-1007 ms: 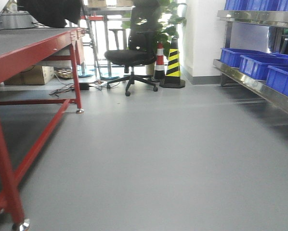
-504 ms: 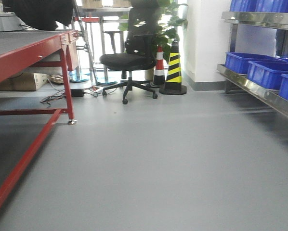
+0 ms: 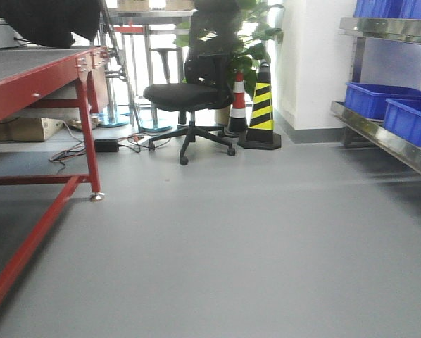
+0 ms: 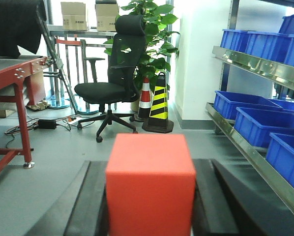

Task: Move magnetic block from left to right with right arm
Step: 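Drive the base away from the first table holding the cube, then turn the base past the black chair and cones, then drive up to the second table near the grey crates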

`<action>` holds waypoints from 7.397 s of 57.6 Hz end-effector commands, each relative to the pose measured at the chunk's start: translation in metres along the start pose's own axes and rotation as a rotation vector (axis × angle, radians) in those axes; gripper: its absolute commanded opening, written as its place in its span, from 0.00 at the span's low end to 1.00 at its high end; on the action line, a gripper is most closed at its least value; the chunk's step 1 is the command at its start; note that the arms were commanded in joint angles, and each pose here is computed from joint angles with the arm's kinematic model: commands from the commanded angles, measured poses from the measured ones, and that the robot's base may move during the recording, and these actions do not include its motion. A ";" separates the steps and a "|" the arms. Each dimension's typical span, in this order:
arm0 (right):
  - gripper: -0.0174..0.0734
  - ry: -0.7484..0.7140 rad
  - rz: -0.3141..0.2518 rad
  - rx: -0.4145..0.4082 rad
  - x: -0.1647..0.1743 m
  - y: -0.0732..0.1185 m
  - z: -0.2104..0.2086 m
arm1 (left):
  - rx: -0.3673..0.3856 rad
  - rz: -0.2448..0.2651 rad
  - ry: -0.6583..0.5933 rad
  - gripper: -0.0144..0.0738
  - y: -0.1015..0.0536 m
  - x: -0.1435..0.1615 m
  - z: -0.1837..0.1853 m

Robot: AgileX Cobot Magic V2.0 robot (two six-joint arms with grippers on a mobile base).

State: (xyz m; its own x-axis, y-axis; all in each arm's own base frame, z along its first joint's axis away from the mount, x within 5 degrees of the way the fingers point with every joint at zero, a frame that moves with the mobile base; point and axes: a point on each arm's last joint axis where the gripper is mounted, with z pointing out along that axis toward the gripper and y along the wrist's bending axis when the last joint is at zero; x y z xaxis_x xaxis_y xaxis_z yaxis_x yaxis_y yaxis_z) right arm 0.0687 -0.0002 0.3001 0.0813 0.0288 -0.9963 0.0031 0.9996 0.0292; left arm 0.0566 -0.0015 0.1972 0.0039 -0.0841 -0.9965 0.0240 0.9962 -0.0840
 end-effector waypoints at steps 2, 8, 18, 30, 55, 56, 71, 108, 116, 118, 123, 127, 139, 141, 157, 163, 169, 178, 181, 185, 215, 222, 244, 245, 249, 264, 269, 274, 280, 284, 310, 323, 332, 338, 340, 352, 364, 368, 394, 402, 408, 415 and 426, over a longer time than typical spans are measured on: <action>0.46 -0.110 -0.008 0.007 -0.017 0.000 -0.001 | 0.004 -0.005 -0.086 0.03 0.000 -0.005 -0.001; 0.46 -0.110 -0.008 0.007 -0.017 0.000 -0.001 | 0.004 -0.005 -0.086 0.03 0.000 -0.005 -0.001; 0.46 -0.110 -0.008 0.007 -0.017 0.000 -0.001 | 0.004 -0.005 -0.086 0.03 0.000 -0.005 -0.001; 0.46 -0.110 -0.008 0.007 -0.017 0.000 -0.001 | 0.004 -0.005 -0.086 0.03 0.000 -0.005 -0.001; 0.46 -0.110 -0.008 0.007 -0.017 0.000 -0.001 | 0.004 -0.005 -0.086 0.03 0.000 -0.005 -0.001; 0.46 -0.110 -0.008 0.007 -0.017 0.000 -0.001 | 0.004 -0.005 -0.086 0.03 0.000 -0.005 -0.001; 0.46 -0.110 -0.008 0.007 -0.017 0.000 -0.001 | 0.004 -0.005 -0.086 0.03 0.000 -0.005 -0.001; 0.46 -0.110 -0.008 0.007 -0.017 0.000 -0.001 | 0.003 -0.005 -0.084 0.03 0.000 -0.005 -0.001; 0.46 -0.110 -0.008 0.007 -0.017 0.000 -0.001 | 0.003 -0.005 -0.084 0.03 0.000 -0.005 -0.001; 0.46 -0.110 -0.008 0.007 -0.017 0.000 -0.001 | 0.003 -0.005 -0.084 0.03 0.000 -0.005 -0.001; 0.46 -0.110 -0.008 0.007 -0.017 0.000 -0.001 | 0.003 -0.005 -0.084 0.03 0.000 -0.005 -0.001; 0.46 -0.110 -0.008 0.007 -0.017 0.000 -0.001 | 0.003 -0.005 -0.084 0.03 0.000 -0.005 -0.001; 0.46 -0.110 -0.008 0.007 -0.017 0.000 -0.001 | 0.003 -0.005 -0.084 0.03 0.000 -0.005 -0.001; 0.46 -0.110 -0.008 0.007 -0.017 0.000 -0.001 | 0.003 -0.005 -0.084 0.03 0.000 -0.005 -0.001; 0.46 -0.110 -0.008 0.007 -0.017 0.000 -0.001 | 0.003 -0.005 -0.084 0.03 0.000 -0.005 -0.001; 0.46 -0.110 -0.008 0.007 -0.017 0.000 -0.001 | 0.003 -0.005 -0.084 0.03 0.000 -0.005 -0.001; 0.46 -0.110 -0.008 0.007 -0.017 0.000 -0.001 | 0.003 -0.005 -0.084 0.03 0.000 -0.005 -0.001; 0.46 -0.110 -0.008 0.007 -0.017 0.000 -0.001 | 0.003 -0.005 -0.084 0.03 0.000 -0.005 -0.001; 0.46 -0.110 -0.008 0.007 -0.017 0.000 -0.001 | 0.003 -0.005 -0.084 0.03 0.000 -0.005 -0.001; 0.46 -0.110 -0.008 0.007 -0.017 0.000 -0.001 | 0.003 -0.005 -0.084 0.03 0.000 -0.005 -0.001; 0.46 -0.110 -0.008 0.007 -0.017 0.000 -0.001 | 0.003 -0.005 -0.084 0.03 0.000 -0.005 -0.001; 0.46 -0.110 -0.008 0.007 -0.017 0.000 -0.001 | 0.003 -0.005 -0.084 0.03 0.000 -0.005 -0.001; 0.46 -0.110 -0.008 0.007 -0.017 0.000 -0.001 | 0.003 -0.005 -0.084 0.03 0.000 -0.005 -0.001; 0.46 -0.110 -0.008 0.007 -0.017 0.000 -0.001 | 0.003 -0.005 -0.084 0.03 0.000 -0.005 -0.001; 0.46 -0.110 -0.008 0.007 -0.017 0.000 -0.001 | 0.003 -0.005 -0.084 0.03 0.000 -0.005 -0.001; 0.46 -0.110 -0.008 0.007 -0.017 0.000 -0.001 | 0.003 -0.005 -0.084 0.03 0.000 -0.005 -0.001; 0.46 -0.110 -0.008 0.007 -0.017 0.000 -0.001 | 0.003 -0.005 -0.084 0.03 0.000 -0.005 -0.001; 0.46 -0.110 -0.008 0.007 -0.017 0.000 -0.001 | 0.003 -0.005 -0.084 0.03 0.000 -0.005 -0.001; 0.46 -0.110 -0.008 0.007 -0.017 0.000 -0.001 | 0.003 -0.005 -0.084 0.03 0.000 -0.005 -0.001; 0.46 -0.110 -0.008 0.007 -0.017 0.000 -0.001 | 0.003 -0.005 -0.084 0.03 0.000 -0.005 -0.001; 0.46 -0.110 -0.008 0.007 -0.017 0.000 -0.001 | 0.003 -0.005 -0.084 0.03 0.000 -0.005 -0.001; 0.46 -0.110 -0.008 0.007 -0.017 0.000 -0.001 | 0.003 -0.005 -0.084 0.03 0.000 -0.005 -0.001; 0.46 -0.110 -0.008 0.007 -0.017 0.000 -0.001 | 0.003 -0.005 -0.084 0.03 0.000 -0.005 -0.001; 0.46 -0.110 -0.008 0.007 -0.017 0.000 -0.001 | 0.003 -0.005 -0.084 0.03 0.000 -0.005 -0.001; 0.46 -0.110 -0.008 0.007 -0.017 0.000 -0.001 | 0.003 -0.005 -0.084 0.03 0.000 -0.005 -0.001; 0.46 -0.110 -0.008 0.007 -0.017 0.000 -0.001 | 0.003 -0.005 -0.084 0.03 0.000 -0.005 -0.001; 0.46 -0.110 -0.008 0.007 -0.017 0.000 -0.001 | 0.003 -0.005 -0.084 0.03 0.000 -0.005 -0.001; 0.46 -0.110 -0.008 0.007 -0.017 0.000 -0.001 | 0.003 -0.005 -0.084 0.03 0.000 -0.005 -0.001; 0.46 -0.110 -0.008 0.007 -0.017 0.000 -0.001 | 0.003 -0.005 -0.084 0.03 0.000 -0.005 -0.001; 0.46 -0.110 -0.008 0.007 -0.017 0.000 -0.001 | 0.003 -0.005 -0.084 0.03 0.000 -0.005 -0.001; 0.46 -0.110 -0.008 0.007 -0.017 0.000 -0.001 | 0.003 -0.005 -0.084 0.03 0.000 -0.005 -0.001; 0.46 -0.110 -0.008 0.007 -0.017 0.000 -0.001 | 0.003 -0.005 -0.084 0.03 0.000 -0.005 -0.001; 0.46 -0.110 -0.008 0.007 -0.017 0.000 -0.001 | 0.003 -0.005 -0.084 0.03 0.000 -0.005 -0.001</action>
State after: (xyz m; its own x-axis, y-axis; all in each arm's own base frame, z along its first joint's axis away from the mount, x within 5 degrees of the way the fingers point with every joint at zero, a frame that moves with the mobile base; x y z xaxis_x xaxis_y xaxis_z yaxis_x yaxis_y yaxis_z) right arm 0.0687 -0.0002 0.3001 0.0813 0.0305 -0.9962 0.0028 0.9995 0.0308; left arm 0.0566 -0.0015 0.1972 0.0039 -0.0841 -0.9965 0.0240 0.9962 -0.0840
